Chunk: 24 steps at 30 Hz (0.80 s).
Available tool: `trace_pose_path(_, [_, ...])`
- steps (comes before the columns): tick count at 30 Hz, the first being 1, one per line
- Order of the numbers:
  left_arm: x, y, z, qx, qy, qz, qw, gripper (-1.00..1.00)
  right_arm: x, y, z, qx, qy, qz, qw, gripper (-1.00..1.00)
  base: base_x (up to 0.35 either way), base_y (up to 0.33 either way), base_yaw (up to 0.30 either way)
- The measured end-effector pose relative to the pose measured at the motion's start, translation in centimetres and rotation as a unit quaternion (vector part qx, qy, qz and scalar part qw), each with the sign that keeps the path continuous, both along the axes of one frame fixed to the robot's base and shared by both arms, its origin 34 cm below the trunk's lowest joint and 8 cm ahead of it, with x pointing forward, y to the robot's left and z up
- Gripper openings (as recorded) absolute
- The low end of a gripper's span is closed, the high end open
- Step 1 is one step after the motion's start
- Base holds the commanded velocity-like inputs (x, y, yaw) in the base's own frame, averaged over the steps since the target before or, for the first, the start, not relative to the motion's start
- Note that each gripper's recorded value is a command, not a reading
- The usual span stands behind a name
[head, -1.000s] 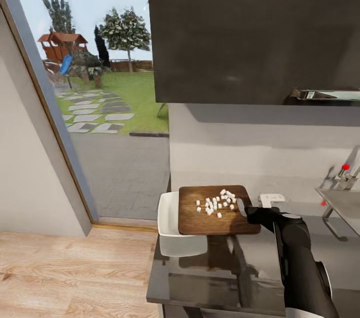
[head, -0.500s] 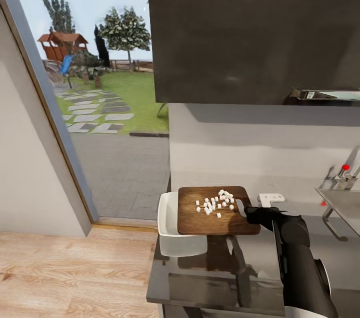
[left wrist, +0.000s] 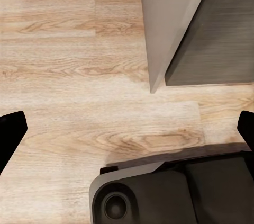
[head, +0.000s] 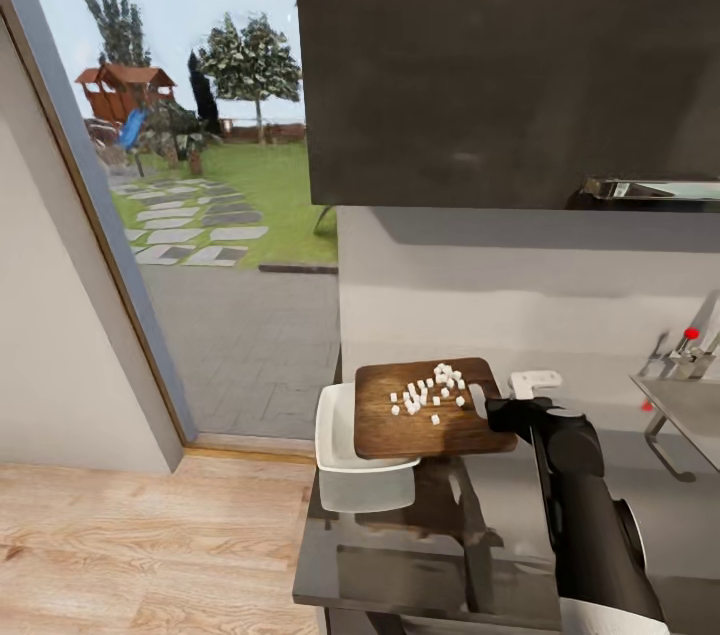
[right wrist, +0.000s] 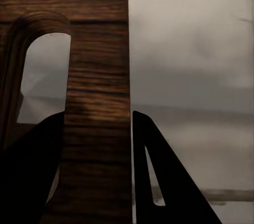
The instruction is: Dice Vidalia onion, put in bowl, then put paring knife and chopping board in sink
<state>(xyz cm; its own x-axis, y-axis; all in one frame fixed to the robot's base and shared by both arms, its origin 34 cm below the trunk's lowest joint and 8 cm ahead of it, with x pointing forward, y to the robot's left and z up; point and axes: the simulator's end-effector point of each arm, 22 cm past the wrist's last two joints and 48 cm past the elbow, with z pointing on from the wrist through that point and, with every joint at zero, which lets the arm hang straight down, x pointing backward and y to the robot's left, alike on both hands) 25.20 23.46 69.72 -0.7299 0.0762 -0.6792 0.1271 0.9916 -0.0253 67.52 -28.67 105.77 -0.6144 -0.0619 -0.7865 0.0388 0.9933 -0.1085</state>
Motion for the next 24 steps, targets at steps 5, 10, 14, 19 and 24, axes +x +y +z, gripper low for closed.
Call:
trace_pose_path(5, [0.0,0.0,0.0,0.0,0.0,0.0,1.0,1.0,0.2,0.3,0.2,-0.002,-0.002,0.004,1.0,-1.0,0.0,0.0,0.0])
trace_pose_path(10, [0.0,0.0,0.0,0.0,0.0,0.0,1.0,1.0,0.7,1.2,1.3,-0.04,-0.012,0.009,0.9991,-1.0,0.0,0.0,0.0])
trace_pose_path(14, [0.0,0.0,0.0,0.0,0.0,0.0,1.0,1.0,0.7,1.3,1.5,-0.04,-0.015,0.006,0.9991,-1.0,0.0,0.0,0.0])
trace_pose_path(19, [0.0,0.0,0.0,0.0,0.0,0.0,1.0,1.0,0.9,1.3,1.8,-0.04,-0.018,0.006,0.999,-1.0,0.0,0.0,0.0])
trace_pose_path(24, [0.0,0.0,0.0,0.0,0.001,0.001,1.0,1.0,1.4,1.7,2.6,-0.043,-0.025,0.011,0.9987,-1.0,0.0,0.0,0.0])
